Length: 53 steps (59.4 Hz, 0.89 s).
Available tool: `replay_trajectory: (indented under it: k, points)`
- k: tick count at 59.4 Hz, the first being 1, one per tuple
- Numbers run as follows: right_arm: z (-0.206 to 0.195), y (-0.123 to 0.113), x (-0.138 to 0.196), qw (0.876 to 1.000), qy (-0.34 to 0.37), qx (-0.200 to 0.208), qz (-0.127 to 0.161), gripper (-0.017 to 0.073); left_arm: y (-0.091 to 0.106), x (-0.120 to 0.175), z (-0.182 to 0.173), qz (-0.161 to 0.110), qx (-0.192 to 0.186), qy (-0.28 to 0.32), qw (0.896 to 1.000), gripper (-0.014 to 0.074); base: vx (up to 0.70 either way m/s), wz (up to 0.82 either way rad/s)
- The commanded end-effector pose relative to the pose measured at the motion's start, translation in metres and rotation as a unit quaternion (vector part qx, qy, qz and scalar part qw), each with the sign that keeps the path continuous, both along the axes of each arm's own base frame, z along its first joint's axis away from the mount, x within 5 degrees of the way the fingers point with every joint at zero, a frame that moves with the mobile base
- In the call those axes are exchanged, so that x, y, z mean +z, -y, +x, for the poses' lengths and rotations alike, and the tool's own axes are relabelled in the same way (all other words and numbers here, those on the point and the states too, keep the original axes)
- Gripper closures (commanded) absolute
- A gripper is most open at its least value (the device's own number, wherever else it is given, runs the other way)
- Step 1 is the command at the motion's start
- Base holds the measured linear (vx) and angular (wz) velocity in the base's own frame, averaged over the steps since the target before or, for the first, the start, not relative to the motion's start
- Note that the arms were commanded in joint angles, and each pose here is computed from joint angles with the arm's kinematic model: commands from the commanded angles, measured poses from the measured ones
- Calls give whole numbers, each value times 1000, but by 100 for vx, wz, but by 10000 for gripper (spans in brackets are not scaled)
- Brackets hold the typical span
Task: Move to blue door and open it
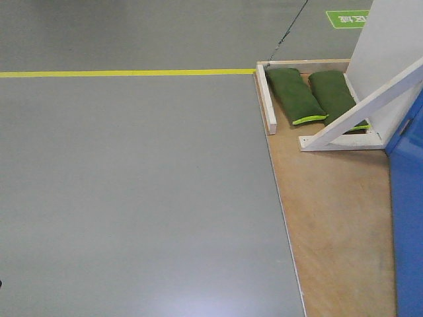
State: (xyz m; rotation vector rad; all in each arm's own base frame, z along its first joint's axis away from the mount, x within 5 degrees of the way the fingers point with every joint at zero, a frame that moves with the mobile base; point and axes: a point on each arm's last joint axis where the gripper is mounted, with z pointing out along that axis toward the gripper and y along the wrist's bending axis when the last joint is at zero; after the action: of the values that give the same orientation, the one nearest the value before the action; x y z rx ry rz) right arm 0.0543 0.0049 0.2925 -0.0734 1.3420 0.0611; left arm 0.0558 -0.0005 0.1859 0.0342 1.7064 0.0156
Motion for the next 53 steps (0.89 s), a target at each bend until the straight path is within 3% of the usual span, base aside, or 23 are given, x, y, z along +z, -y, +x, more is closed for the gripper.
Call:
replay_trajectory:
  k: [1, 15, 23, 28, 34, 43, 53]
  points:
    - [8, 0, 48, 999, 49, -8, 1, 567, 0, 6, 0, -2, -3, 46, 999, 524, 0, 0]
    - [46, -3, 149, 998, 70, -7, -4, 567, 0, 6, 0, -2, -3, 46, 999, 524, 0, 0]
    - [66, -5, 195, 994, 100, -20, -42, 567, 0, 6, 0, -2, -3, 46, 999, 524, 0, 0]
    - [71, 0, 216, 990, 120, -49, -58, 567, 0, 6, 0, -2, -3, 46, 999, 524, 0, 0]
    - [74, 17, 235, 982, 135, -115, -66, 567, 0, 6, 0, -2, -3, 46, 999, 524, 0, 0]
    - [66, 51, 257, 953, 170, -241, -68, 567, 0, 6, 0, -2, -3, 46, 999, 524, 0, 0]
    - [33, 75, 281, 899, 241, -361, -60, 567, 0, 6, 0, -2, -3, 46, 999, 524, 0, 0]
